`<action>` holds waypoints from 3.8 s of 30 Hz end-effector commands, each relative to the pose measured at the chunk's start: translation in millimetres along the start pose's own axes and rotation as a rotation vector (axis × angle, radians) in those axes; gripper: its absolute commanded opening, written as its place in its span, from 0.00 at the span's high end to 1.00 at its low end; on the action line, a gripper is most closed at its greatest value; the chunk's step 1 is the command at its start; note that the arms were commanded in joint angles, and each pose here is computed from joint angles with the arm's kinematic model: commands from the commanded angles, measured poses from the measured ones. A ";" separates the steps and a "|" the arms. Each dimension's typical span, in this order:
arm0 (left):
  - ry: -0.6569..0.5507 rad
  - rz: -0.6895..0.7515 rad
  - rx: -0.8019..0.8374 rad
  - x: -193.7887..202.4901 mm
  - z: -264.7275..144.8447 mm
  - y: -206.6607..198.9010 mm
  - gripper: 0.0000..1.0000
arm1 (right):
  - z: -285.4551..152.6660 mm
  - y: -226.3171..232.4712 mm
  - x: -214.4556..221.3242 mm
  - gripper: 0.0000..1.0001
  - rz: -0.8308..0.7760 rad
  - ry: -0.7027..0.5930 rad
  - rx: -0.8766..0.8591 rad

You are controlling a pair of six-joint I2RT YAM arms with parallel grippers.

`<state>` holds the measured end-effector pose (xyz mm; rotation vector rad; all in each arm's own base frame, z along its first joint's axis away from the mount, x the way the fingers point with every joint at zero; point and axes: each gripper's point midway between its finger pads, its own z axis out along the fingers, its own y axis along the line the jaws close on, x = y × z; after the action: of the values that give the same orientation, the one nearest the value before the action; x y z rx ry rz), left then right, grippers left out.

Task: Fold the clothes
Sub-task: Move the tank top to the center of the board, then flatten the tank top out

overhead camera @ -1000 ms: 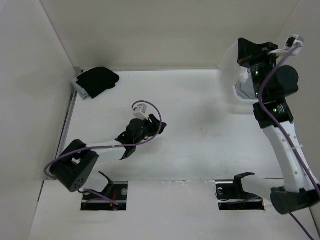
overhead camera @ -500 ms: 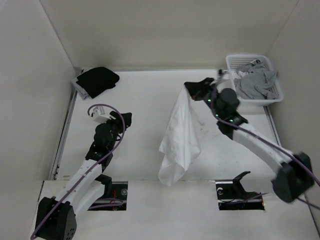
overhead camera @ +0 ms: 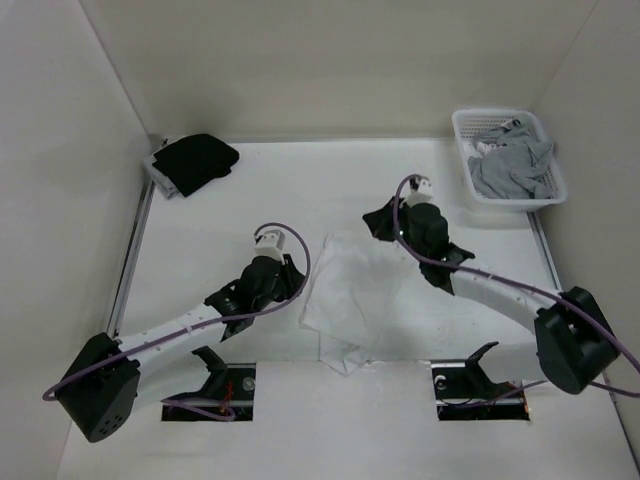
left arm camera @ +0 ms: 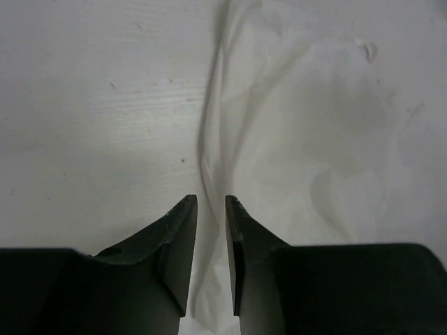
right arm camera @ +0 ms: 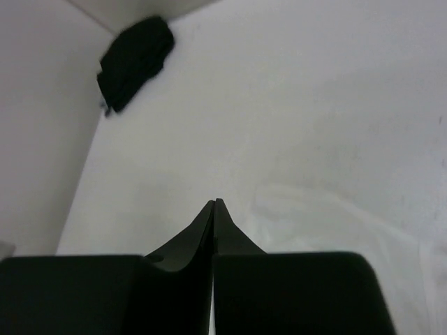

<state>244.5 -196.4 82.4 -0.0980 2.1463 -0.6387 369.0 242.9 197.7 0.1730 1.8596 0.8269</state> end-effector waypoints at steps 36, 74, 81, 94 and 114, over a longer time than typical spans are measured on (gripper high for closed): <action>0.208 -0.075 -0.020 53.6 -27.2 -19.9 0.94 | -138.9 -110.9 152.3 0.52 0.081 0.273 0.494; -0.167 -0.299 0.031 -56.9 -67.5 2.2 0.96 | 82.7 -47.0 -97.8 0.63 -0.115 0.002 0.255; -0.131 -0.325 -0.057 -35.7 -55.4 32.0 0.96 | 6.2 -49.5 -16.6 0.65 -0.132 0.068 0.275; -0.108 -0.351 -0.065 -25.1 -54.0 46.2 0.96 | -112.6 -77.7 153.0 0.57 0.080 0.330 0.331; -0.114 -0.350 -0.056 -27.4 -54.3 44.3 0.96 | -124.6 -93.5 187.1 0.84 0.116 0.430 0.387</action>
<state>220.5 -124.9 96.2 -0.5476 2.1030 -0.7150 198.5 197.0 22.1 0.3615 2.4459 0.5651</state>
